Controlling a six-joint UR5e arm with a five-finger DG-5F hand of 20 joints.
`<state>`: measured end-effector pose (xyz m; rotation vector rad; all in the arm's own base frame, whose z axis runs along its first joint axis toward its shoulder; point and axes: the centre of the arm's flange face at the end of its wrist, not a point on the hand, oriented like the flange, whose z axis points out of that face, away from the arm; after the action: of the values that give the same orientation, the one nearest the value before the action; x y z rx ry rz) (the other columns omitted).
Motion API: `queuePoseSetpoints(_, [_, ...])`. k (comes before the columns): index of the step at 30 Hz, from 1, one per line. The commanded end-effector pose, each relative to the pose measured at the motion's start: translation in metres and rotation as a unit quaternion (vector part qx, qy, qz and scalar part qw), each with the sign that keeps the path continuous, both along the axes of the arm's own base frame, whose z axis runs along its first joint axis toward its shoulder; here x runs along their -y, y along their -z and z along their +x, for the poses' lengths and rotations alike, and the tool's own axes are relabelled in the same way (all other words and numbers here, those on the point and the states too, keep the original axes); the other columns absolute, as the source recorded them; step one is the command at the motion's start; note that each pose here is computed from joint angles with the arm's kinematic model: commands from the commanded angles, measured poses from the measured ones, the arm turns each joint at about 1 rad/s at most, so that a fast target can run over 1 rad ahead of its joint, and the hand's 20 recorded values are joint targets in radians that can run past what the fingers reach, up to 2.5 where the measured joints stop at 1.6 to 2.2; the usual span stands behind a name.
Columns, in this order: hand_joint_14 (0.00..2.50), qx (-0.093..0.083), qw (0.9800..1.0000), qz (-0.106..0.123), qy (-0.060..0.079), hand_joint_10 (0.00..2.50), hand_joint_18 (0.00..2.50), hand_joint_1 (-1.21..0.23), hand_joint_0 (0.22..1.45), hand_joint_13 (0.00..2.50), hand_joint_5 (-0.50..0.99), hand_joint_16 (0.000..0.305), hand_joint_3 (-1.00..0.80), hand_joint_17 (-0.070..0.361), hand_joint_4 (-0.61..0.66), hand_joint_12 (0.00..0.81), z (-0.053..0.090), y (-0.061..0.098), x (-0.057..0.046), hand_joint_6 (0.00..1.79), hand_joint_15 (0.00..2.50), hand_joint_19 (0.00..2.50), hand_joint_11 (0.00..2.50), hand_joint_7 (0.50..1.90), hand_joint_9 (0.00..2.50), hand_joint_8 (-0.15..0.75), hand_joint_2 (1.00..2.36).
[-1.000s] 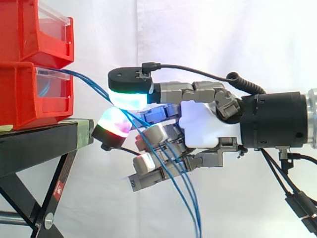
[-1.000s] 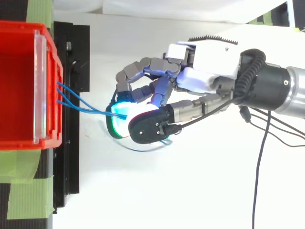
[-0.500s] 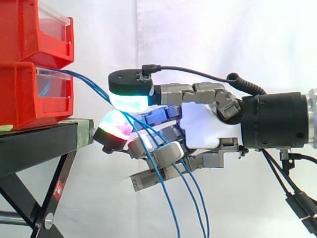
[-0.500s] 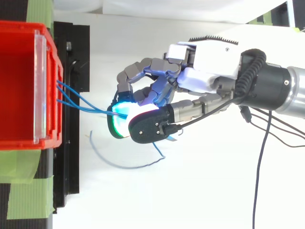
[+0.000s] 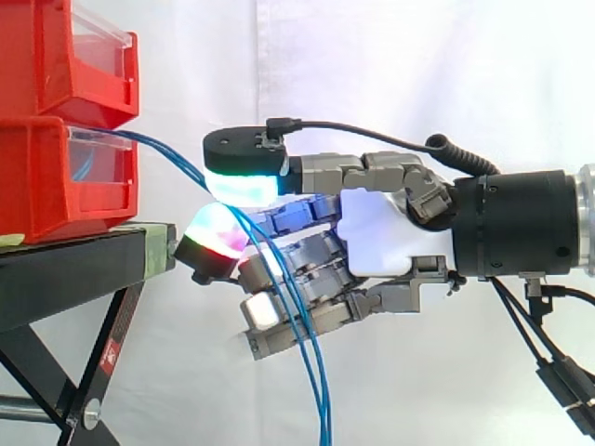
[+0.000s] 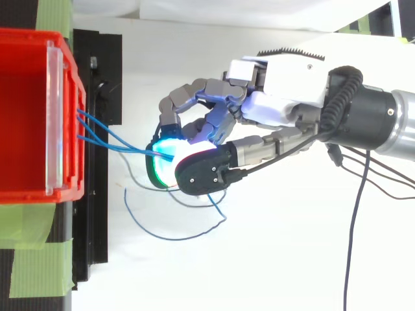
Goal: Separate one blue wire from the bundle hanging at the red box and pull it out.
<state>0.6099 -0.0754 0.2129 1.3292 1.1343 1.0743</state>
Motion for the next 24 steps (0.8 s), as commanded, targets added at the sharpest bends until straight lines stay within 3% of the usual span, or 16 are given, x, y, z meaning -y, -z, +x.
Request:
queuePoseSetpoints(1, [0.01, 0.001, 1.0, 0.0, 0.001, 0.01, 0.57, -0.67, 0.58, 1.0, -0.17, 0.065, 0.14, 0.146, 0.19, 0.539, 0.0001, -0.0004, 0.0002, 0.88, 0.42, 0.11, 1.15, 1.24, 1.07, 0.469, 1.01])
queuePoseSetpoints(3, [0.02, 0.001, 1.0, 0.0, 0.001, 0.01, 0.57, -0.67, 0.58, 1.12, -0.17, 0.065, 0.13, 0.145, 0.19, 0.509, 0.0, -0.0013, 0.0002, 0.88, 0.53, 0.13, 1.15, 1.24, 1.07, 0.472, 1.01])
queuePoseSetpoints(4, [0.02, 0.001, 1.0, 0.0, 0.001, 0.01, 0.58, -0.67, 0.58, 1.3, -0.17, 0.065, 0.13, 0.145, 0.19, 0.508, 0.0001, -0.0004, 0.0002, 0.88, 0.9, 0.15, 1.16, 1.25, 1.06, 0.466, 1.01])
queuePoseSetpoints(6, [0.0, 0.001, 1.0, 0.0, 0.001, 0.01, 0.6, -0.66, 0.58, 1.43, -0.17, 0.067, 0.13, 0.15, 0.19, 0.486, 0.0001, -0.0004, 0.0002, 0.88, 1.26, 0.2, 1.18, 1.25, 1.07, 0.462, 1.01])
queuePoseSetpoints(8, [0.78, 0.001, 1.0, 0.0, 0.001, 0.01, 0.65, -0.66, 0.58, 1.37, -0.17, 0.068, 0.13, 0.153, 0.19, 0.448, 0.0001, -0.0004, 0.0002, 0.88, 1.03, 0.26, 1.19, 1.25, 1.07, 0.459, 1.01])
queuePoseSetpoints(9, [0.94, 0.0, 1.0, 0.0, 0.001, 0.01, 0.68, -0.66, 0.58, 1.35, -0.17, 0.069, 0.13, 0.155, 0.19, 0.44, -0.0004, 0.0003, 0.0003, 0.88, 0.97, 0.29, 1.21, 1.25, 1.07, 0.459, 1.01])
queuePoseSetpoints(11, [1.15, 0.001, 1.0, 0.0, 0.001, 0.01, 0.7, -0.66, 0.58, 1.32, -0.17, 0.069, 0.13, 0.156, 0.19, 0.436, 0.0001, -0.0004, 0.0002, 0.88, 0.91, 0.33, 1.21, 1.25, 1.07, 0.461, 1.01])
queuePoseSetpoints(15, [1.22, 0.0, 1.0, 0.0, 0.001, 0.01, 0.72, -0.66, 0.58, 1.29, -0.17, 0.07, 0.13, 0.158, 0.19, 0.444, -0.0004, 0.0003, 0.0003, 0.88, 0.92, 0.35, 1.21, 1.23, 1.06, 0.451, 1.01])
queuePoseSetpoints(17, [1.19, 0.001, 1.0, 0.0, 0.001, 0.01, 0.72, -0.66, 0.58, 1.29, -0.17, 0.07, 0.13, 0.158, 0.19, 0.448, 0.0001, -0.0004, 0.0002, 0.88, 0.93, 0.35, 1.21, 1.23, 1.06, 0.456, 1.01])
queuePoseSetpoints(18, [1.0, 0.001, 1.0, 0.0, 0.001, 0.01, 0.71, -0.66, 0.58, 1.28, -0.17, 0.071, 0.13, 0.159, 0.19, 0.454, 0.0001, -0.0004, 0.0002, 0.88, 1.01, 0.34, 1.21, 1.23, 1.07, 0.453, 1.01])
queuePoseSetpoints(20, [0.47, 0.001, 1.0, 0.0, 0.001, 0.01, 0.7, -0.66, 0.58, 1.33, -0.17, 0.072, 0.13, 0.161, 0.19, 0.469, 0.0001, -0.0004, 0.0002, 0.88, 1.25, 0.33, 1.22, 1.24, 1.06, 0.456, 1.01])
queuePoseSetpoints(21, [0.0, -0.001, 1.0, 0.0, 0.001, 0.01, 0.69, -0.66, 0.58, 1.38, -0.17, 0.072, 0.13, 0.161, 0.19, 0.491, -0.0005, 0.0004, 0.0003, 0.88, 1.37, 0.31, 1.2, 1.23, 1.06, 0.452, 1.01])
queuePoseSetpoints(24, [0.02, 0.001, 1.0, 0.0, 0.001, 0.01, 0.63, -0.66, 0.58, 1.25, -0.17, 0.066, 0.13, 0.148, 0.19, 0.54, 0.0001, -0.0004, 0.0002, 0.88, 0.86, 0.21, 1.17, 1.23, 1.07, 0.465, 1.01])
